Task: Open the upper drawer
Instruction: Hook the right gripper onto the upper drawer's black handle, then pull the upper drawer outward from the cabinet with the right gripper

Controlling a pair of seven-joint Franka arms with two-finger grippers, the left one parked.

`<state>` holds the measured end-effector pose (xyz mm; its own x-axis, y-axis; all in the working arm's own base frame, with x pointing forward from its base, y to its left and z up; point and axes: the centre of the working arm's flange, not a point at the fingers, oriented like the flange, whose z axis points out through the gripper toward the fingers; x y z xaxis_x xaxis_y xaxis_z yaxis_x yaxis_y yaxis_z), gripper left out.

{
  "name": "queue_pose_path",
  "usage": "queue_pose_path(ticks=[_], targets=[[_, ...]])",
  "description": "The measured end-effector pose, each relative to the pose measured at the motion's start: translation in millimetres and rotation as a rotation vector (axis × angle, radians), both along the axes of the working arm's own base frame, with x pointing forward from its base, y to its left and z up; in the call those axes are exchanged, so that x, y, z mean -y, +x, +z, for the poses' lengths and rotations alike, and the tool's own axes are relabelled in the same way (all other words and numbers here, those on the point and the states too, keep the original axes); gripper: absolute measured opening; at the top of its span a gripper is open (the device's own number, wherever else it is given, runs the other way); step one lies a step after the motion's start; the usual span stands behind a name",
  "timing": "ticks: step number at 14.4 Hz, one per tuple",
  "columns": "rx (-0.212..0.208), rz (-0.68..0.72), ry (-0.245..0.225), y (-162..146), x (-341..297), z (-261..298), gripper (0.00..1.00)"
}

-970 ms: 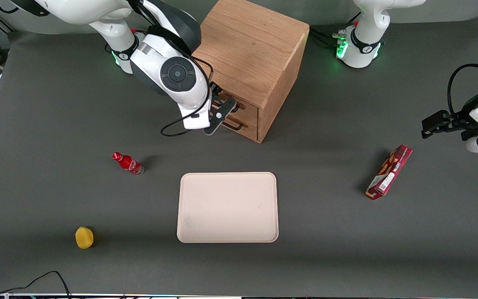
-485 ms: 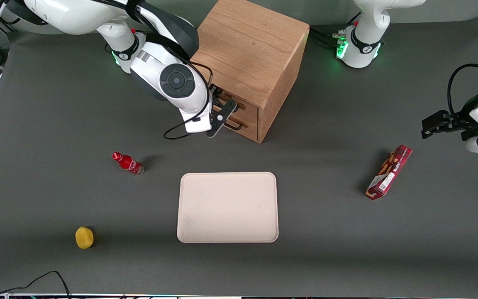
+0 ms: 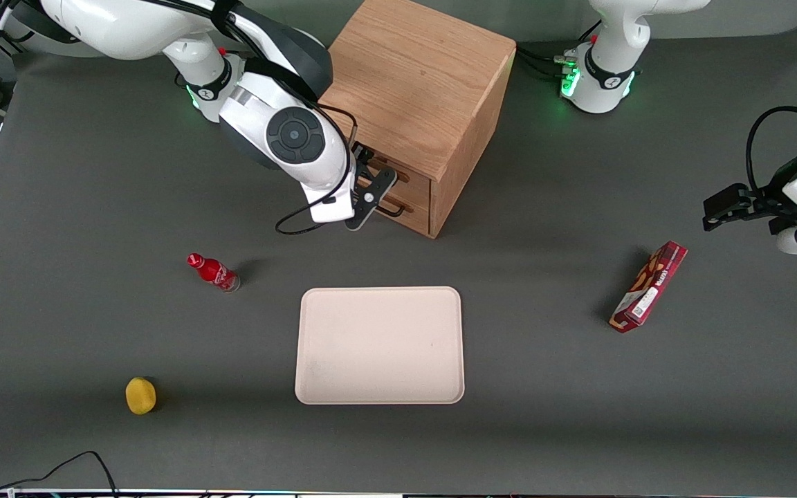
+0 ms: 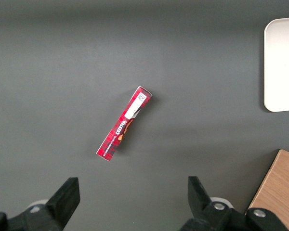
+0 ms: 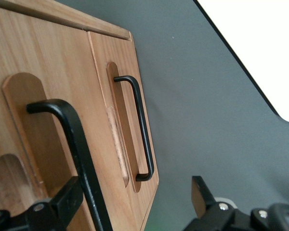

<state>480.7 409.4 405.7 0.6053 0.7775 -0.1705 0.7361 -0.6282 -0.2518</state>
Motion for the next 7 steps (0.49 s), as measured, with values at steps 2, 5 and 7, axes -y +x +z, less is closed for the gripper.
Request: queue_pose_path(ticks=[2, 5, 7], targets=[[0.0, -0.002, 0.004, -0.3, 0.1, -6.9, 1.0], [-0.001, 0.001, -0.003, -2.8, 0.5, -15.2, 1.0], [-0.001, 0.003, -0.006, -2.1, 1.0, -17.7, 1.0]])
